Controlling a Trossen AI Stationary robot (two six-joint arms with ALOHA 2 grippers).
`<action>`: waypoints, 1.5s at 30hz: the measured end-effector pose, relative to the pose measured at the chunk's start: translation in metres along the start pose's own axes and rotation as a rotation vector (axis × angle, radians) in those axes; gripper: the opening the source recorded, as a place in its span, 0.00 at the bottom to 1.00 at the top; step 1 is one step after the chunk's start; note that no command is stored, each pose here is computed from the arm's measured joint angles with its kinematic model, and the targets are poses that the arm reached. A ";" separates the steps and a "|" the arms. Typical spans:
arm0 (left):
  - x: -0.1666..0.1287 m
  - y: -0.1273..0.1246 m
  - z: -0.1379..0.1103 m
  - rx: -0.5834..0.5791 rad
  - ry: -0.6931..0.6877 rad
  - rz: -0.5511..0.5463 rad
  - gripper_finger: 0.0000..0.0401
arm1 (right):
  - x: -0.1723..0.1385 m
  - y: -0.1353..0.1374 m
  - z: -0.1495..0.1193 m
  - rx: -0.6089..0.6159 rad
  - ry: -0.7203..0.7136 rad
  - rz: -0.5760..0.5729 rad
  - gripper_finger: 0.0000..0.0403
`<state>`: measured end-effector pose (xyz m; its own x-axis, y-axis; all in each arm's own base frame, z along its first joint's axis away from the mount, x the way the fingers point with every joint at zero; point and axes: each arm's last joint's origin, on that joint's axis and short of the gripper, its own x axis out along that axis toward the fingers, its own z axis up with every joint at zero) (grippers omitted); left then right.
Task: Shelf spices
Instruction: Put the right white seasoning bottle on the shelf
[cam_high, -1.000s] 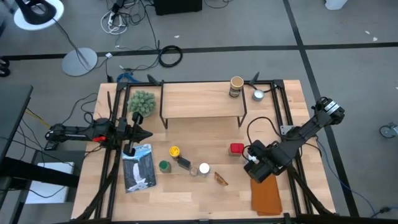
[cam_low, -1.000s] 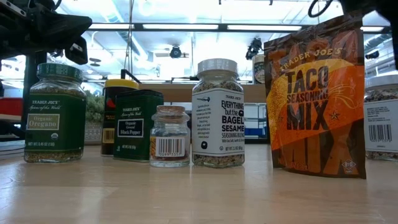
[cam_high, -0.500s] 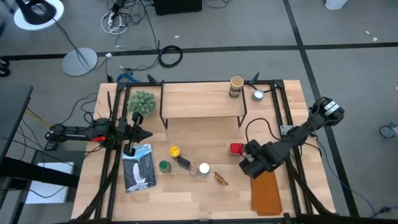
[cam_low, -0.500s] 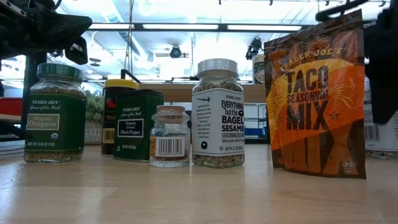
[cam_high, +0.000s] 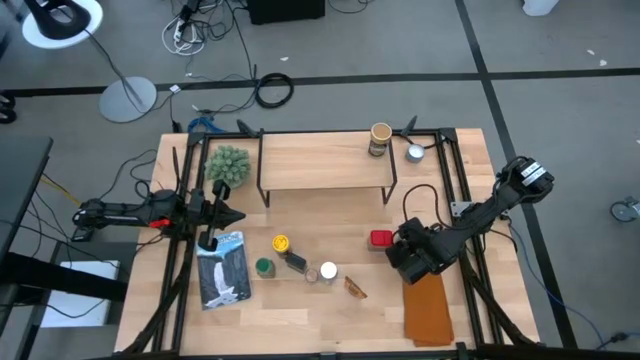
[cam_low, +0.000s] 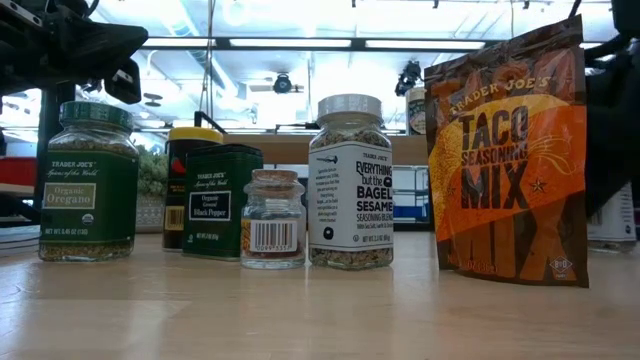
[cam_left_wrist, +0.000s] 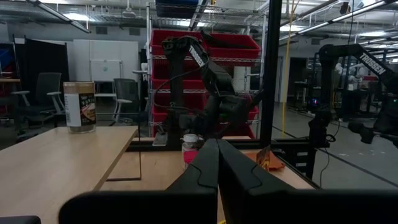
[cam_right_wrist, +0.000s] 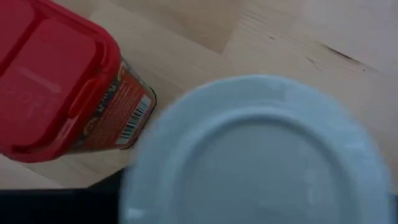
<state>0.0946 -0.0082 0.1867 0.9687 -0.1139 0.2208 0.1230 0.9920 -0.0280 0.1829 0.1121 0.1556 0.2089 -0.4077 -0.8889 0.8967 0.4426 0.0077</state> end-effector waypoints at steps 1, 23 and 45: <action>0.000 0.000 0.000 0.000 0.000 0.000 0.01 | 0.000 0.000 0.000 0.002 -0.002 0.000 0.50; 0.000 0.000 0.000 0.000 0.000 0.000 0.01 | -0.171 0.045 0.022 -0.816 -0.165 0.362 0.48; 0.000 0.000 0.000 0.000 0.000 0.000 0.01 | -0.146 0.097 0.124 -0.734 -0.356 0.560 0.48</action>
<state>0.0946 -0.0082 0.1866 0.9687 -0.1139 0.2207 0.1229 0.9920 -0.0277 0.2881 0.1156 0.3428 0.7420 -0.1517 -0.6530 0.1934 0.9811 -0.0081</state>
